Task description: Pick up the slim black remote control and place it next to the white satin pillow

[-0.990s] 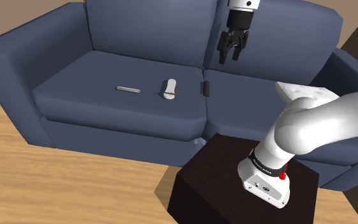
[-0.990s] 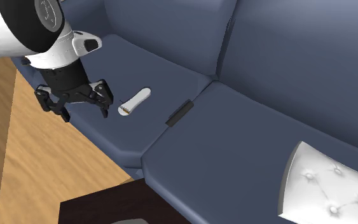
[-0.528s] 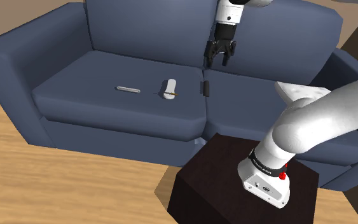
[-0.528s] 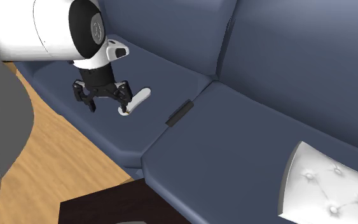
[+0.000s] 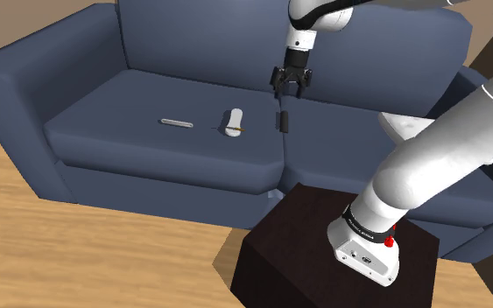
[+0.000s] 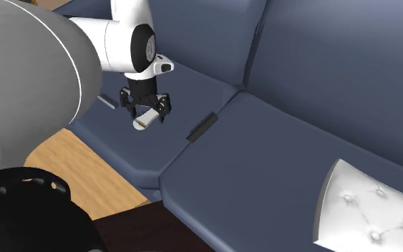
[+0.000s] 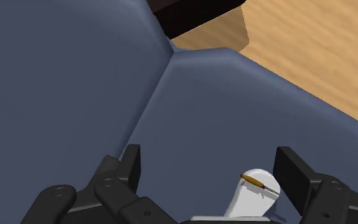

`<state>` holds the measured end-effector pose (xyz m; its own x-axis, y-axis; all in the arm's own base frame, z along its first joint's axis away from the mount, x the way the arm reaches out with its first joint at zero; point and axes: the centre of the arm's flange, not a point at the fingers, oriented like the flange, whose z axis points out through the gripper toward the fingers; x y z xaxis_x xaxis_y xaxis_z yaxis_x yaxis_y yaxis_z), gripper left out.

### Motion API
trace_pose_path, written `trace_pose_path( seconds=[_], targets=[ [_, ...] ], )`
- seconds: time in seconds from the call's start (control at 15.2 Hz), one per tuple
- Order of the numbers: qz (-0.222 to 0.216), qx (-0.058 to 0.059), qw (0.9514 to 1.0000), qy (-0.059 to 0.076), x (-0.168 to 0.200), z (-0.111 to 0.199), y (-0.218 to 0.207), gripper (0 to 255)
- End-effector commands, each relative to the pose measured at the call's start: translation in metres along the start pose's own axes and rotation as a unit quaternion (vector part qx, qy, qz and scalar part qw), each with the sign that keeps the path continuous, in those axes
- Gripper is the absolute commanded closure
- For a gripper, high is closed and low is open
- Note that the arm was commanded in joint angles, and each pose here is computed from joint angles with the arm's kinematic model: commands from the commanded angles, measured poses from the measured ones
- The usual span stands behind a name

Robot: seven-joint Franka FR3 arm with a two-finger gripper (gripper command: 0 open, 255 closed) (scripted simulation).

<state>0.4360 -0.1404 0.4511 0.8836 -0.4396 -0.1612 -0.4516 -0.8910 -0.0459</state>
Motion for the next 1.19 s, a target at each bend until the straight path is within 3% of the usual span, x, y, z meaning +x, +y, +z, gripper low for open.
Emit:
trace_pose_path(
  seconds=[0.0,0.53,1.12],
  targets=[
    [0.025,0.003,0.9997,-0.001,0.02,0.012,0.012,0],
    [0.12,0.018,0.9926,-0.008,0.099,0.065,0.066,0],
    [0.226,0.033,0.9735,-0.015,0.172,0.126,0.142,0]
  ],
)
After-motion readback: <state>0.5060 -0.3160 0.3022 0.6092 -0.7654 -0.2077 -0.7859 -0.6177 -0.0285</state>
